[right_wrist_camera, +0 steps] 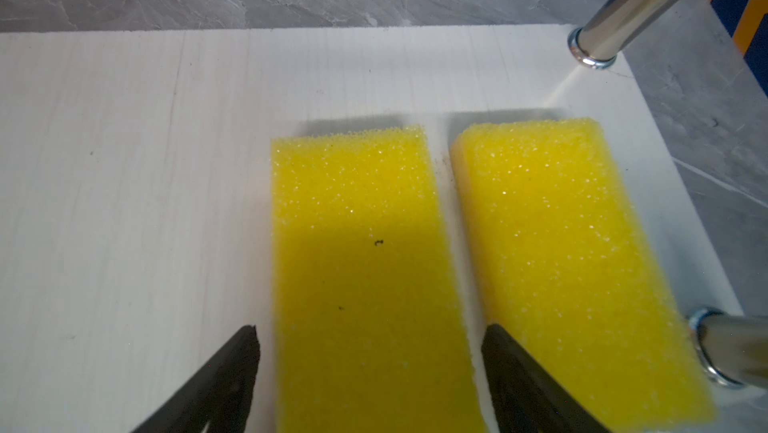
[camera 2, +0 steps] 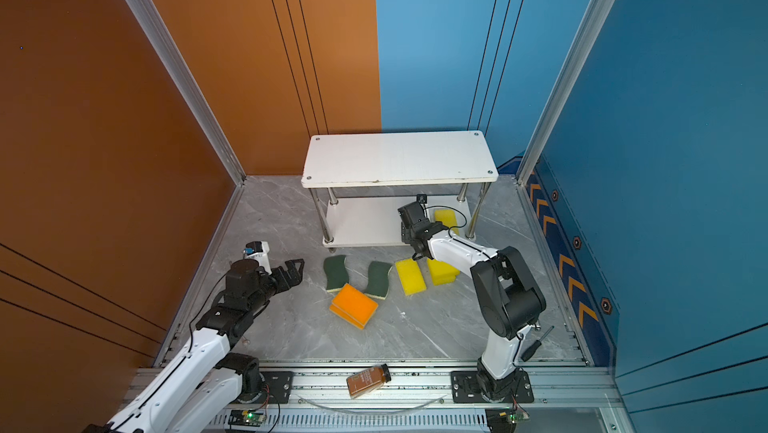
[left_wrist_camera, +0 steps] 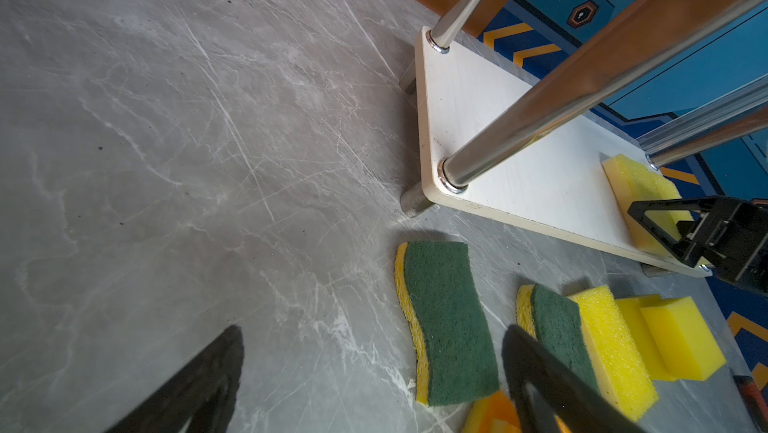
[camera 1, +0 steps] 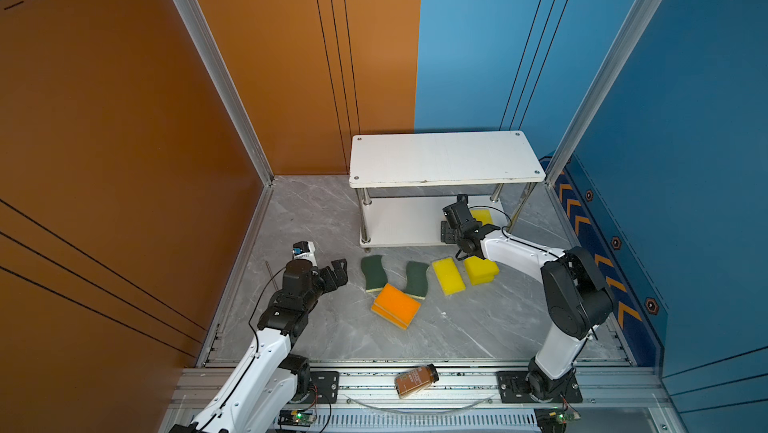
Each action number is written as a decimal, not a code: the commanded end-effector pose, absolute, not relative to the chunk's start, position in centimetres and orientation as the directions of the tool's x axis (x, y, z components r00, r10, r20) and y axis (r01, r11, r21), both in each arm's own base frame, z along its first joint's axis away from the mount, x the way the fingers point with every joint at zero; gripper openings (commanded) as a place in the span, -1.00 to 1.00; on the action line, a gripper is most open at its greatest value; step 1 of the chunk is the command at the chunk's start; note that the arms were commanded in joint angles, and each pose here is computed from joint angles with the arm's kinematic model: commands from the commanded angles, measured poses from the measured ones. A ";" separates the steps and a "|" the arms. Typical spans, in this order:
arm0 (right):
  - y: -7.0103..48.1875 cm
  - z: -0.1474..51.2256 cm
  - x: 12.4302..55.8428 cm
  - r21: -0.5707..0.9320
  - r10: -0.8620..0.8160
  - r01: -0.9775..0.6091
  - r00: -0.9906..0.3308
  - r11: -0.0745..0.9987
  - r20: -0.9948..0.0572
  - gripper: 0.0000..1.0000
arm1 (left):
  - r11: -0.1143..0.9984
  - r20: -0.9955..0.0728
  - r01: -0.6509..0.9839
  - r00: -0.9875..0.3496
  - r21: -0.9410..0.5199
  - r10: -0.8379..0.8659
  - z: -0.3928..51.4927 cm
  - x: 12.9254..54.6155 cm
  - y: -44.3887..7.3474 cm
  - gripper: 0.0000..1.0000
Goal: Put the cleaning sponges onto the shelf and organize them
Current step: 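Withdraw the right gripper and move it over the remaining yellow sponges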
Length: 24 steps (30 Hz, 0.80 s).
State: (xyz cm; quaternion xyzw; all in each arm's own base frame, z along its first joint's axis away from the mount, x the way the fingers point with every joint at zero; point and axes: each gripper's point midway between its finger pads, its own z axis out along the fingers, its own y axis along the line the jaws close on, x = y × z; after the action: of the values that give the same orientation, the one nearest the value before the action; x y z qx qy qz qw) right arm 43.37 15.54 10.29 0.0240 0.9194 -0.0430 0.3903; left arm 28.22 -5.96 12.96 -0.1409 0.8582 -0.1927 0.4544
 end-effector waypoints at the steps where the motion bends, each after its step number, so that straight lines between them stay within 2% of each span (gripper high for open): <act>1: 15.2 11.2 43.2 -0.079 0.008 0.096 -0.685 0.992 -0.728 0.67 | 0.891 -0.742 -0.076 -0.524 -0.448 -0.418 14.0 28.5 -5.4 0.96; 15: 15.9 13.0 42.2 -0.041 0.004 0.055 -0.650 0.998 -0.760 0.68 | 0.890 -0.739 -0.077 -0.526 -0.450 -0.420 13.9 28.5 -5.5 0.95; 24: 16.2 12.8 39.2 -0.047 -0.059 -0.036 -0.658 0.998 -0.750 0.69 | 0.889 -0.740 -0.074 -0.525 -0.452 -0.420 13.9 28.6 -5.5 0.96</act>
State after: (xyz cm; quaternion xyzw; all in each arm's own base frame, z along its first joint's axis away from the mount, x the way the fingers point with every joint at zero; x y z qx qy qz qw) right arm 40.53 15.69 12.80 0.0052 0.9102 -0.0246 0.4134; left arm 28.22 -5.96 12.96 -0.1409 0.8582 -0.1927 0.4544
